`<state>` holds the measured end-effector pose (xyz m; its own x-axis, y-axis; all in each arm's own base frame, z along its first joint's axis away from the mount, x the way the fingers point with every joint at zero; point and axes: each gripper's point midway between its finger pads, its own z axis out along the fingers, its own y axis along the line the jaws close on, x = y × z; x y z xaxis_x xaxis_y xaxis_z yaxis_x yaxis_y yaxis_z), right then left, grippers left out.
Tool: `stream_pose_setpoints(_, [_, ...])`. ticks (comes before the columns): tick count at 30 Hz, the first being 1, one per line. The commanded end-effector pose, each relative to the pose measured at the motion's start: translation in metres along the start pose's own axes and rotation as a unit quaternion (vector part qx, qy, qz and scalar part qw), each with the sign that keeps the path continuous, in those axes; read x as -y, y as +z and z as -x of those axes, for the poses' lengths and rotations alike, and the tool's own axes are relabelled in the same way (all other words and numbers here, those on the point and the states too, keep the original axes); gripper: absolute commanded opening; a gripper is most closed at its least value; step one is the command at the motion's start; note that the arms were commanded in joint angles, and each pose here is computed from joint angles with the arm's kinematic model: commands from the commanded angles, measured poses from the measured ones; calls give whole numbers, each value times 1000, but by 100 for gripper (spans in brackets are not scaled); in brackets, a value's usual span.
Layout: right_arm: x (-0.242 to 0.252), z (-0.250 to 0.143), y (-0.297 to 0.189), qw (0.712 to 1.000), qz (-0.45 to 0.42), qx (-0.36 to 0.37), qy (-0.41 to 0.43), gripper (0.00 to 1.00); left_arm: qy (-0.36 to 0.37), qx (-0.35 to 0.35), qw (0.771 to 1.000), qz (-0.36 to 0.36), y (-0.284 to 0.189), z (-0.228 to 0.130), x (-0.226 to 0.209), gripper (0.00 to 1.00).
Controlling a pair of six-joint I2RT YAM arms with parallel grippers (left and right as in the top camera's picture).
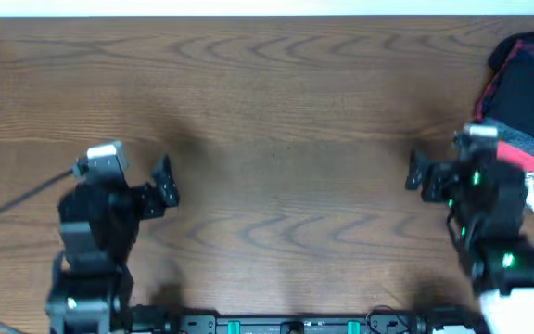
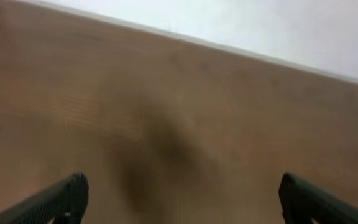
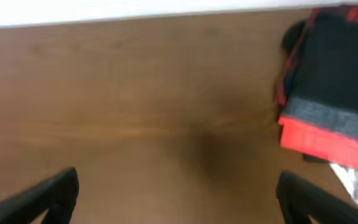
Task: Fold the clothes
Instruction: 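Move the right gripper to the black pants' waistband on the pile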
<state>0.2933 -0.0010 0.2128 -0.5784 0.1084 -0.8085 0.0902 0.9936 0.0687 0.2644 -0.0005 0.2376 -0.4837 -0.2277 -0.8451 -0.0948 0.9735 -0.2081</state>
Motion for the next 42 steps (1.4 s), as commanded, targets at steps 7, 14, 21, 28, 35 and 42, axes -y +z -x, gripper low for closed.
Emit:
stream_pose_setpoints(7, [10, 47, 11, 995, -26, -98, 3, 99, 6, -92, 996, 19, -11, 26, 5, 98])
stream_pose_setpoints(14, [103, 41, 17, 974, -132, -107, 148, 99, 8, -81, 996, 39, -10, 31, -1, 98])
stream_pose_setpoints(21, [236, 15, 5, 921, -254, -88, 282, 99, 7, -88, 995, 44, -4, 30, -3, 98])
stream_pose_setpoints(28, [274, -11, 36, 940, -218, -125, 231, 98, 6, -100, 994, 47, 3, 27, -4, 98])
stream_pose_setpoints(35, [301, -54, 70, 928, -213, -172, 251, 93, 6, -103, 994, 48, 6, 26, -4, 98])
stream_pose_setpoints(42, [309, -61, 101, 940, -181, -161, 238, 94, 6, -103, 994, 48, 6, 26, -4, 98])
